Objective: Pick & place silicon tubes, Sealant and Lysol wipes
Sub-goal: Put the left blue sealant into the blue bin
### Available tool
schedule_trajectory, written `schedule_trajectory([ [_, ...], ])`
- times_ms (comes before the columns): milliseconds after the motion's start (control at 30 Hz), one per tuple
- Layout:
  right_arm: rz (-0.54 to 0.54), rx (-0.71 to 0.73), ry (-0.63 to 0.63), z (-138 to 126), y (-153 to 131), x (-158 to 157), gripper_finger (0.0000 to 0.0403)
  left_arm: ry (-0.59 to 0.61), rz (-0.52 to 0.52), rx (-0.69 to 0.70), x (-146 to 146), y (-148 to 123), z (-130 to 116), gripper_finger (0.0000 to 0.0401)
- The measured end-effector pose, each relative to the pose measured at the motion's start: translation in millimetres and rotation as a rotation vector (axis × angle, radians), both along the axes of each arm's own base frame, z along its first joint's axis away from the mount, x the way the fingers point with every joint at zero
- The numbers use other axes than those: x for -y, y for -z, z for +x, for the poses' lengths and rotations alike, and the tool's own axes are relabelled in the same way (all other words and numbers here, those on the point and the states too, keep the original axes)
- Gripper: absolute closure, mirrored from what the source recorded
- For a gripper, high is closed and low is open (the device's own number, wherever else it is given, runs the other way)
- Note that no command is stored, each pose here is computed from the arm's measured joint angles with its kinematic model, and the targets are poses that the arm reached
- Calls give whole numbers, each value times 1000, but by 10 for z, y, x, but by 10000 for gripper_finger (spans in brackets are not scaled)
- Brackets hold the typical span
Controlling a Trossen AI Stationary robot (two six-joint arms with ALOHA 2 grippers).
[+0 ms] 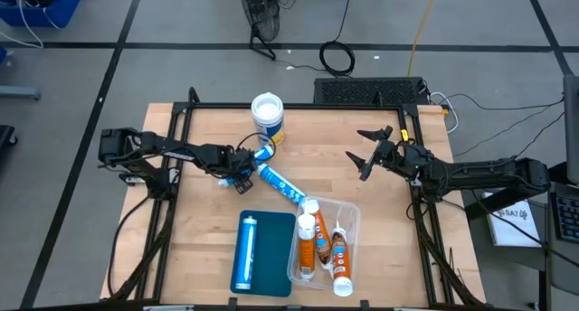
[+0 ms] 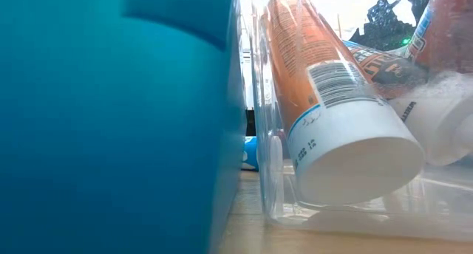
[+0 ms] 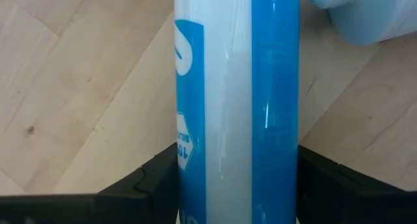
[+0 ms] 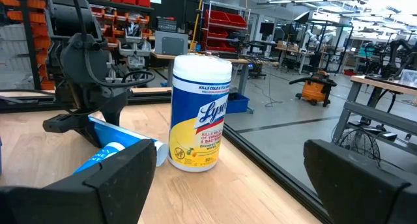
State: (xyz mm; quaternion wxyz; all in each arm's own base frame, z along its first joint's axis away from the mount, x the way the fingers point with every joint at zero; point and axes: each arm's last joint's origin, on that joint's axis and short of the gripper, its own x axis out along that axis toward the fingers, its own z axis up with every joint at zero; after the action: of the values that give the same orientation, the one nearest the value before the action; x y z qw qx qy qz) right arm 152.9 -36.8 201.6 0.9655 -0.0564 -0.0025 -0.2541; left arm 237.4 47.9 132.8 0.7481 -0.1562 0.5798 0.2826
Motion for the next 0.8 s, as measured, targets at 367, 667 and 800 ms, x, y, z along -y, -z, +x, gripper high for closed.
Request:
schedule_trajectory([
  [367,0,0,0,0,0,0,39,-1,3,-2,-1,1,-3,133],
  [667,0,0,0,0,0,0,39,0,0,-1,0,1,-1,168],
  [800,0,0,0,0,0,0,39,0,0,-1,0,1,-1,168],
])
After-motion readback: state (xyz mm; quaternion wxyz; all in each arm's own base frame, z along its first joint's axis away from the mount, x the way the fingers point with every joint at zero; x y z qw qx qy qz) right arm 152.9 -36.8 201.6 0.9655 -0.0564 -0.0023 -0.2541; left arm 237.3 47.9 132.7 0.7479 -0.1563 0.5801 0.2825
